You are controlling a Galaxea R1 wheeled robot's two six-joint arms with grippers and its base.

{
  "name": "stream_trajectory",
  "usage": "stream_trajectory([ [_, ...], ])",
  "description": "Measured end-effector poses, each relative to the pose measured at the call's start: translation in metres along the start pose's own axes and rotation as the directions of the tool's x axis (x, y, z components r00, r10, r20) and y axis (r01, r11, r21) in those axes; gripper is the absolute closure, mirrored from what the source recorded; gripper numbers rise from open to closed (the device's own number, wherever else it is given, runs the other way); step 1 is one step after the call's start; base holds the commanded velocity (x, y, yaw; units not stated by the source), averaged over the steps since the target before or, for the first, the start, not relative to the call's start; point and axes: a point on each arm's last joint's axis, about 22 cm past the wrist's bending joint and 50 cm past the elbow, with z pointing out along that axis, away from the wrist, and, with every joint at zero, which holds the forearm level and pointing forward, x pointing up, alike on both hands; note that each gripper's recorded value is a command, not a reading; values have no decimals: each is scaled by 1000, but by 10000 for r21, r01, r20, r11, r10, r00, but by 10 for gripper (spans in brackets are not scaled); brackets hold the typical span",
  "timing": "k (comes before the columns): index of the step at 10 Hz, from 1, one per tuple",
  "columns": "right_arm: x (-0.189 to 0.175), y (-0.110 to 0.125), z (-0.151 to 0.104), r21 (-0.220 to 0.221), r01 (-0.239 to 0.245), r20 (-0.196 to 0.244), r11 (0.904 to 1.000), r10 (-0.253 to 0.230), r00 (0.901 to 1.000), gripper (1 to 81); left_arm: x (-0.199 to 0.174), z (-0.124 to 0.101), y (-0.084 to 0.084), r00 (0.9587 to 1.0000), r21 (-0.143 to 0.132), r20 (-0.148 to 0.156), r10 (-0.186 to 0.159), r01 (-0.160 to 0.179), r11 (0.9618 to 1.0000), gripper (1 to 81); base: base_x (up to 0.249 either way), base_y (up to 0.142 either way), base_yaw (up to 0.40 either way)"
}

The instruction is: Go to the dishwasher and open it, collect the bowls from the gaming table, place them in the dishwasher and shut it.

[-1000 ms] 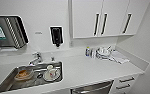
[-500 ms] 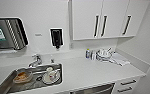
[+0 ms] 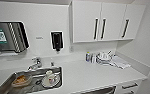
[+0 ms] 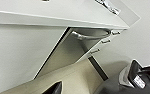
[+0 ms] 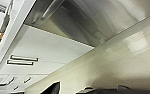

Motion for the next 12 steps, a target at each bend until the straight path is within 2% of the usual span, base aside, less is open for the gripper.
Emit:
stream_trajectory([
  [2, 11, 4, 4, 31, -62, -214, 10000, 62, 9998, 10, 13, 8, 2, 9991, -176, -15, 413, -413, 9990, 10, 0, 0, 0],
  [3, 15, 6, 7, 53, -22, -286, 10000, 24, 9996, 10, 14, 12, 1, 9985, -198, 94, 543, -541, 9983, 10, 0, 0, 0],
  [5, 17, 15, 18, -2, -192, -162, 9998, 192, 9997, 10, 9, 23, -10, 9984, -205, 325, 456, -449, 9988, 10, 0, 0, 0],
  [8, 30, 32, 41, -98, -612, 18, 9981, 612, 9981, 10, -3, 48, -33, 9973, -194, 735, 80, -66, 9998, 10, 0, 0, 0],
  [9, 33, 35, 48, -85, -740, 78, 9972, 740, 9972, 10, -3, 55, -39, 9969, -189, 787, 30, -15, 9998, 10, 0, 0, 0],
  [11, 43, 34, 57, 54, -800, -17, 9968, 801, 9968, 10, 12, 56, -45, 9982, -175, 524, 275, -266, 9995, 10, 0, 0, 0],
  [12, 51, 33, 61, 156, -807, -128, 9966, 809, 9966, 10, 24, 52, -48, 9979, -101, 381, 532, -528, 9986, 10, 0, 0, 0],
])
